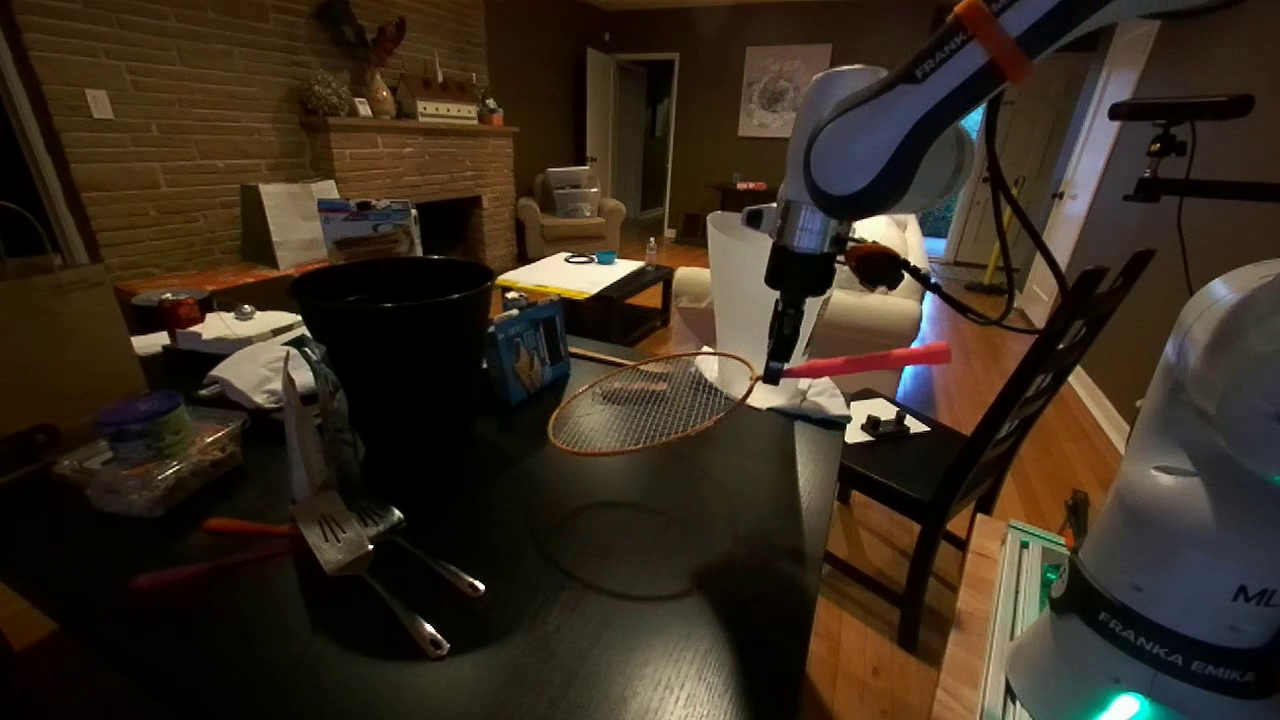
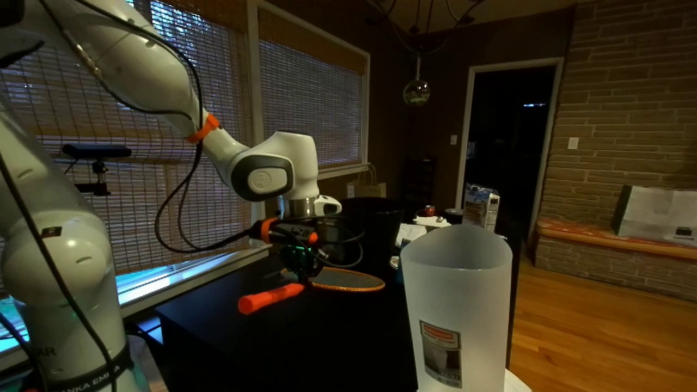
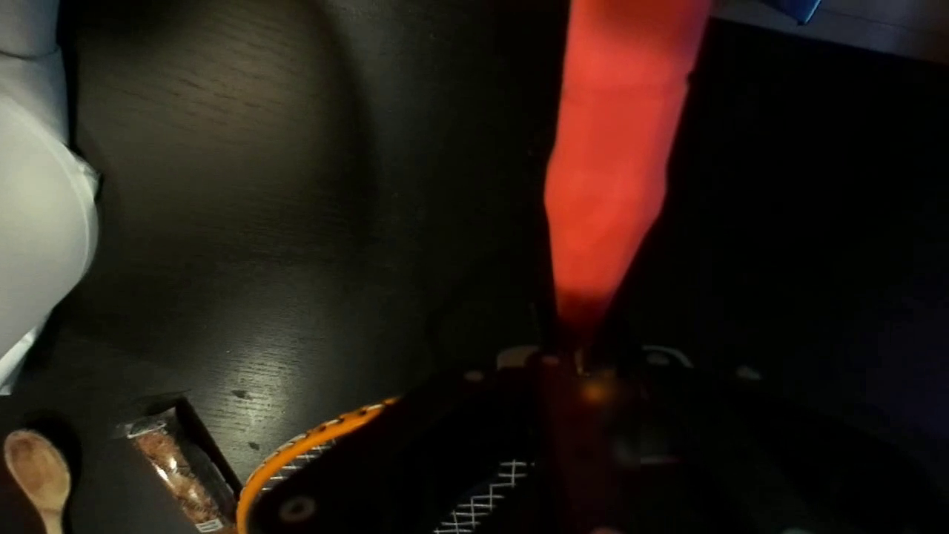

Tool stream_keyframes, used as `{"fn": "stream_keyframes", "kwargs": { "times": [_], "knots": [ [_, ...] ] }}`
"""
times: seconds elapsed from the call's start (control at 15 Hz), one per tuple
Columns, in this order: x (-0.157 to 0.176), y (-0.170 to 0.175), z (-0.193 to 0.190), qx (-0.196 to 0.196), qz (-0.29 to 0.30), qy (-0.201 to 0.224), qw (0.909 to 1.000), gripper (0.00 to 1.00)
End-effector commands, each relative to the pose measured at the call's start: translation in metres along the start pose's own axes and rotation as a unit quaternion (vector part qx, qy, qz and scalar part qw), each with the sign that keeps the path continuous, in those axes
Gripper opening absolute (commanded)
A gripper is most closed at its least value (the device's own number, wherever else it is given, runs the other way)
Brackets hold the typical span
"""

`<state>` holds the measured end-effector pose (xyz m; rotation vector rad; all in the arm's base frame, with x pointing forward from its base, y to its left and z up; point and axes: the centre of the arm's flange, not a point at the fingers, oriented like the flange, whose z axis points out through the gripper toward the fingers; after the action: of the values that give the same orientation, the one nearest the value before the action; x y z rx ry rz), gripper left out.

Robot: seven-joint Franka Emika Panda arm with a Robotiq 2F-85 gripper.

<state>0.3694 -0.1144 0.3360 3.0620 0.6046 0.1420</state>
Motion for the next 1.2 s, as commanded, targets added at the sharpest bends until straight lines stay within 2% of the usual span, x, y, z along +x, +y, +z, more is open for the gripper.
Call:
{"fn": "stream_keyframes", "kwargs": {
  "times": [0.0,1.13],
  "knots": [
    [-0.005,-0.001,0.032,-0.009,-0.017,0.007,0.9998,0.03],
    [-0.009,-0.007,0.108,-0.001,-0.012,-0.055,0.9984,0.03]
  ]
}}
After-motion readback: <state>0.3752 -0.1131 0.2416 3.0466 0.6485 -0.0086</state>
